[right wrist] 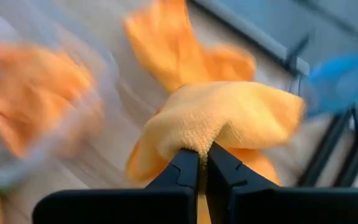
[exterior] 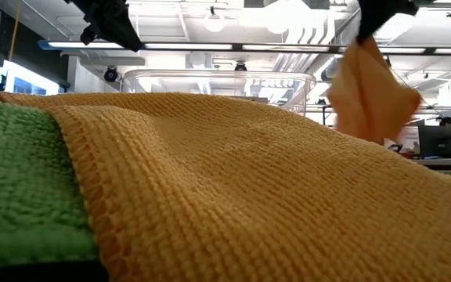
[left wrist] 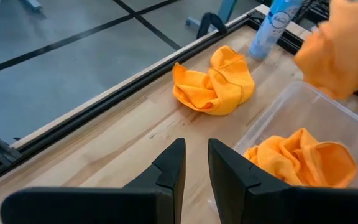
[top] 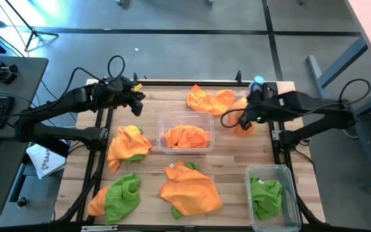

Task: Sort microfiber towel by color & place in baskets
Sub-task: Put the yellow microfiber cloth into the top transparent bin

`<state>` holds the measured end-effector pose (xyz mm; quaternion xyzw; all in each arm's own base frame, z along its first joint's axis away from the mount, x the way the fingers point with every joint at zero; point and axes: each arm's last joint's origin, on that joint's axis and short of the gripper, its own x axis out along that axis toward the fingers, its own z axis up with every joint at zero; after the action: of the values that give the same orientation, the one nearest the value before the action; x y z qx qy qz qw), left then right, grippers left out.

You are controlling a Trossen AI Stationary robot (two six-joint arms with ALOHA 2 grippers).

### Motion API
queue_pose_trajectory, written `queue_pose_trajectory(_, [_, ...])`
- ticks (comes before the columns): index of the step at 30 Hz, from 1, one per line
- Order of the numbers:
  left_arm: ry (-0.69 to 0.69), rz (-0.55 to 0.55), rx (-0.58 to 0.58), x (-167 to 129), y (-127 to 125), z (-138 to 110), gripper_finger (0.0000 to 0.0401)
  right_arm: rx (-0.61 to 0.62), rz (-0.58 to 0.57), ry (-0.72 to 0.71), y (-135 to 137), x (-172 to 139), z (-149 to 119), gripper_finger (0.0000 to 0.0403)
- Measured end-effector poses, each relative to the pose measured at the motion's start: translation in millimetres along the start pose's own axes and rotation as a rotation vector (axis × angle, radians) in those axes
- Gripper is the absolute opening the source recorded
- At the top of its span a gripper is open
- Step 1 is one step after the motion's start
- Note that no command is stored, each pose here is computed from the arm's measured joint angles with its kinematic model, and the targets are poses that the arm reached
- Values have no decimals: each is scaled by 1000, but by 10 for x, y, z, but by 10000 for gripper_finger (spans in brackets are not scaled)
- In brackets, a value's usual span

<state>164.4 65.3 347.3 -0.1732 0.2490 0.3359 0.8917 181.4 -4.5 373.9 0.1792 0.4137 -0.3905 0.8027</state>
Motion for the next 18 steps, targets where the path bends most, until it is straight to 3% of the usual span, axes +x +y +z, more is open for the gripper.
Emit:
queue_pose_trajectory(8, [1,-3,16,0,-1,-1,55,6,206,-337,96,-592,316,1])
queue_pose_trajectory(13, [1,-3,17,0,-2,-1,55,-21,284,-452,299,-603,420,1])
queue_pose_trajectory(18, [8,-1,19,21,-8,-1,55,-80,319,-466,616,-439,504,1])
